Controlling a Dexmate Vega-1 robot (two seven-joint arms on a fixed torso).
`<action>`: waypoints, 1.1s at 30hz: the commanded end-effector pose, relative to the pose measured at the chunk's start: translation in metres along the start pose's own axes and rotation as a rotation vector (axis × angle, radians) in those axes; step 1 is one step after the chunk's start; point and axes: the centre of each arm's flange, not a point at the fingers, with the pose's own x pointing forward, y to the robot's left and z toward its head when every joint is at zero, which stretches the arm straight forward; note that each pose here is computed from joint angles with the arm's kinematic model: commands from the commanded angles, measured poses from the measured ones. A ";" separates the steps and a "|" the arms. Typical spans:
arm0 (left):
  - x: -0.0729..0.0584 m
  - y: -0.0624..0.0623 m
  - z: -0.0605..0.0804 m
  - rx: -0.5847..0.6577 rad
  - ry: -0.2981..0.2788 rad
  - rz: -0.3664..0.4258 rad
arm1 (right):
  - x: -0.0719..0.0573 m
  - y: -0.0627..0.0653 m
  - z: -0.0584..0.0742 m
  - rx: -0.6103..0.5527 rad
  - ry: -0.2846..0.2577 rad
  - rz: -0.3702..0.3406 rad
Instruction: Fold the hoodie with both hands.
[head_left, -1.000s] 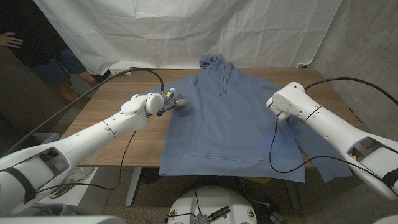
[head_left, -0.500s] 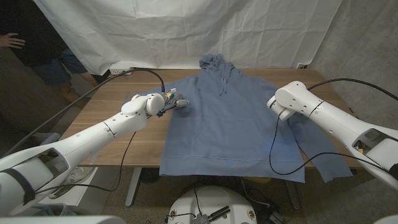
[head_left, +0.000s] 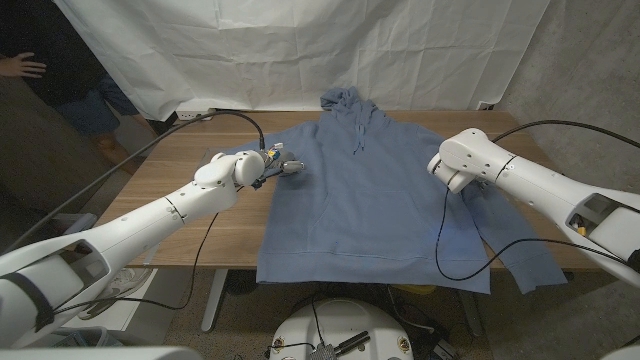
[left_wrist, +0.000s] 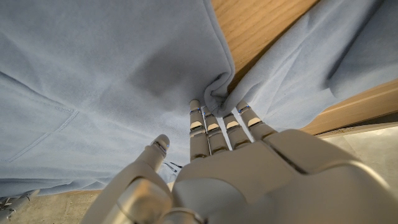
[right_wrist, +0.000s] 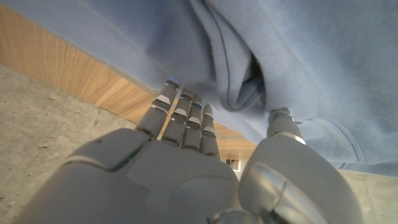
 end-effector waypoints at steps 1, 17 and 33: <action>0.001 0.000 0.001 -0.001 -0.003 -0.001 | -0.006 0.002 0.005 -0.034 -0.046 -0.061; 0.001 -0.002 0.000 -0.010 -0.005 0.003 | -0.018 -0.002 0.017 -0.053 -0.118 -0.171; -0.002 -0.001 -0.002 -0.009 -0.007 0.006 | -0.017 -0.006 0.015 0.183 -0.154 -0.080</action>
